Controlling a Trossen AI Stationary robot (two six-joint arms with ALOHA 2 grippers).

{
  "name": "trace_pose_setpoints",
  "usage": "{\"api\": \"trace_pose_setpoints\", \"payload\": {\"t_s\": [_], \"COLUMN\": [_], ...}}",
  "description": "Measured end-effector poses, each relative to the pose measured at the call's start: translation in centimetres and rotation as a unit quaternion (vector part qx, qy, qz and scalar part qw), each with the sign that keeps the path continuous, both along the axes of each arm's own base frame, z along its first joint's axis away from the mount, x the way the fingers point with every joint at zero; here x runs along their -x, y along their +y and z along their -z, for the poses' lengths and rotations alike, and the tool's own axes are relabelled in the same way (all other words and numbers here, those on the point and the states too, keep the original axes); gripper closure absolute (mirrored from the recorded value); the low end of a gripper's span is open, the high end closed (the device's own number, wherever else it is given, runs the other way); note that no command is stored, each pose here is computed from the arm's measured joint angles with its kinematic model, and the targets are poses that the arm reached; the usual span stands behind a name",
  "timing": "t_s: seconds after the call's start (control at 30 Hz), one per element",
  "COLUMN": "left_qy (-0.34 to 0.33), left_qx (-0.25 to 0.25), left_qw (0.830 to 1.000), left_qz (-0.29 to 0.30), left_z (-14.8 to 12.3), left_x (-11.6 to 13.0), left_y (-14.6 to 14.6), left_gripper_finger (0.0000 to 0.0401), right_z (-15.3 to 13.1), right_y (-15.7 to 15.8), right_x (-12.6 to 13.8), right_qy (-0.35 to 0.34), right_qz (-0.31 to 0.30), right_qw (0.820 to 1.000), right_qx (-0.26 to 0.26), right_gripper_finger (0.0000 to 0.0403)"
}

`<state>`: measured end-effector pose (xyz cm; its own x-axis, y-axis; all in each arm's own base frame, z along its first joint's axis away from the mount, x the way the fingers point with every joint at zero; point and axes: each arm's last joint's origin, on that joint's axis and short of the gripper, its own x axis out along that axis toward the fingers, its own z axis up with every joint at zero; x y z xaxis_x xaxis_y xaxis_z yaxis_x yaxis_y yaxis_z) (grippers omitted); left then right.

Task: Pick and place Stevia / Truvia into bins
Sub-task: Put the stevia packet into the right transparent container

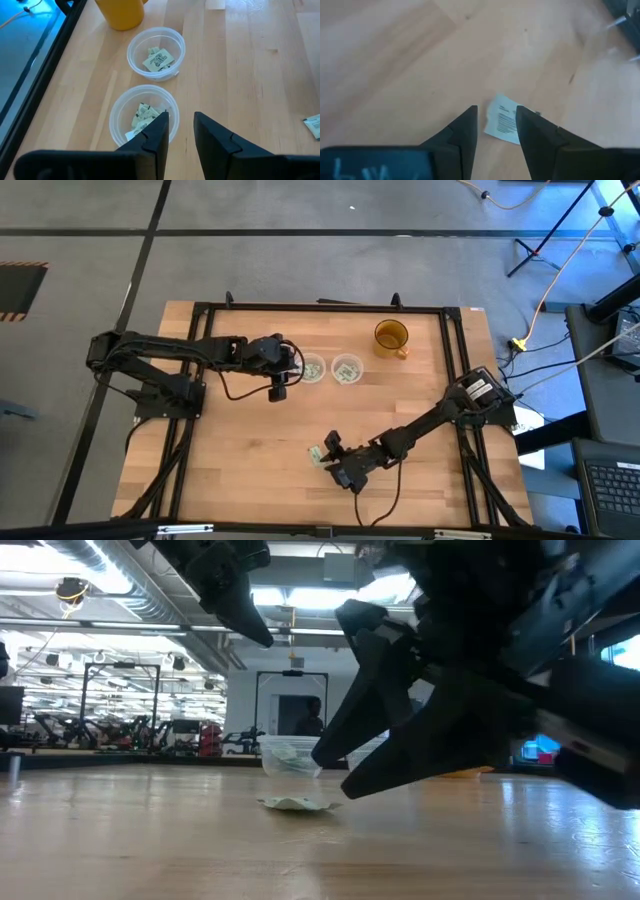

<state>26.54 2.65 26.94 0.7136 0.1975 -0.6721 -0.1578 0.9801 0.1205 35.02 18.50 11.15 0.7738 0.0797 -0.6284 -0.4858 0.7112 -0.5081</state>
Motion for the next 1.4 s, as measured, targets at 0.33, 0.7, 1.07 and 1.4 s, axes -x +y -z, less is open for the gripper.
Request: {"api": "trace_pose_setpoints", "payload": {"t_s": [0.33,0.7,1.07,1.4], "left_qy": [0.000,0.002,0.002,0.000], "left_qx": [0.000,0.001,0.001,0.007], "left_qw": [1.000,1.000,1.000,1.000], "left_qz": [0.000,0.000,0.000,-0.006], "left_z": [0.0,0.0,0.0,0.0], "left_x": [0.0,0.0,0.0,0.0], "left_y": [0.0,0.0,0.0,0.0], "left_gripper_finger": [0.0317,0.0317,0.0317,0.0318], "right_z": [0.2,2.2,2.6,2.8], "right_y": [0.0,0.0,-0.5,-0.9], "right_x": [-0.2,-0.6,-0.5,-0.5], "right_qy": [0.002,-0.003,0.015,0.028], "right_qz": [-0.009,0.019,0.030,0.033], "right_qw": [1.000,1.000,0.999,0.999], "right_qx": [-0.011,0.005,0.026,0.012], "right_gripper_finger": [0.0265,0.0269,0.0319,0.0384]}}
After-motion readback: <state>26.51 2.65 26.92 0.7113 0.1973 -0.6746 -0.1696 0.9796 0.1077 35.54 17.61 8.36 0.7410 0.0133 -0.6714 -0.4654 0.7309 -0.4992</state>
